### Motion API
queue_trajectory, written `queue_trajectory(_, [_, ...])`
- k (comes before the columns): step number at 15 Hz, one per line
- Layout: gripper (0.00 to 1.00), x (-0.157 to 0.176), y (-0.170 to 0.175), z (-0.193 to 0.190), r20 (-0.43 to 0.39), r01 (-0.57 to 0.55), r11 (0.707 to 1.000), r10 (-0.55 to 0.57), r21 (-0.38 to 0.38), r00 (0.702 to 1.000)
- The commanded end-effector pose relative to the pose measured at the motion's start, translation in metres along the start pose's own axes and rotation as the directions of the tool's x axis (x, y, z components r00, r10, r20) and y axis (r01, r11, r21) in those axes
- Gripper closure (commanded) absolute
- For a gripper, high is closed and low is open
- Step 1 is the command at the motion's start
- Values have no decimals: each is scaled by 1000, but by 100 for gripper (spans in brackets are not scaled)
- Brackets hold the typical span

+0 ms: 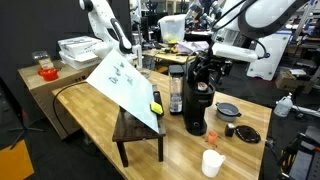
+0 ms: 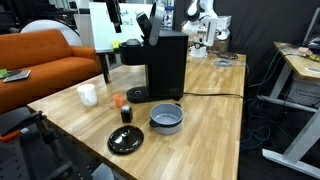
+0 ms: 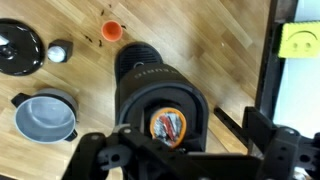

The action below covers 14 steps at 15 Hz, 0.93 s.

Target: Pick the small tin on the table, put it in the coffee maker then close it

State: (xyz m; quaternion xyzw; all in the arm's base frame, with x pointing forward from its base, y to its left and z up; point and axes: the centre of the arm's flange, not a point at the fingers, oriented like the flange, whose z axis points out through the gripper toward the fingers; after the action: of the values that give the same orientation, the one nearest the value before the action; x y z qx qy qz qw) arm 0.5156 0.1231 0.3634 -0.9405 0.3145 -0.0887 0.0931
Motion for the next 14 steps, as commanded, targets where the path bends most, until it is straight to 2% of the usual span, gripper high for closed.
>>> queue_trajectory(1, [0, 6, -15, -16, -122, -51, 996, 59, 69, 991])
queue_trajectory(3, [0, 8, -19, -24, -192, -110, 986, 133, 125, 972])
queue_trajectory(4, [25, 3, -24, -30, -218, -129, 980, 160, 152, 963])
queue_trajectory(5, [27, -5, -30, -36, -226, -135, 976, 173, 172, 959])
queue_trajectory(10, [62, -41, -60, -65, -252, -129, 965, 187, 228, 949])
queue_trajectory(14, [90, -51, -65, -78, -295, -178, 950, 252, 258, 922])
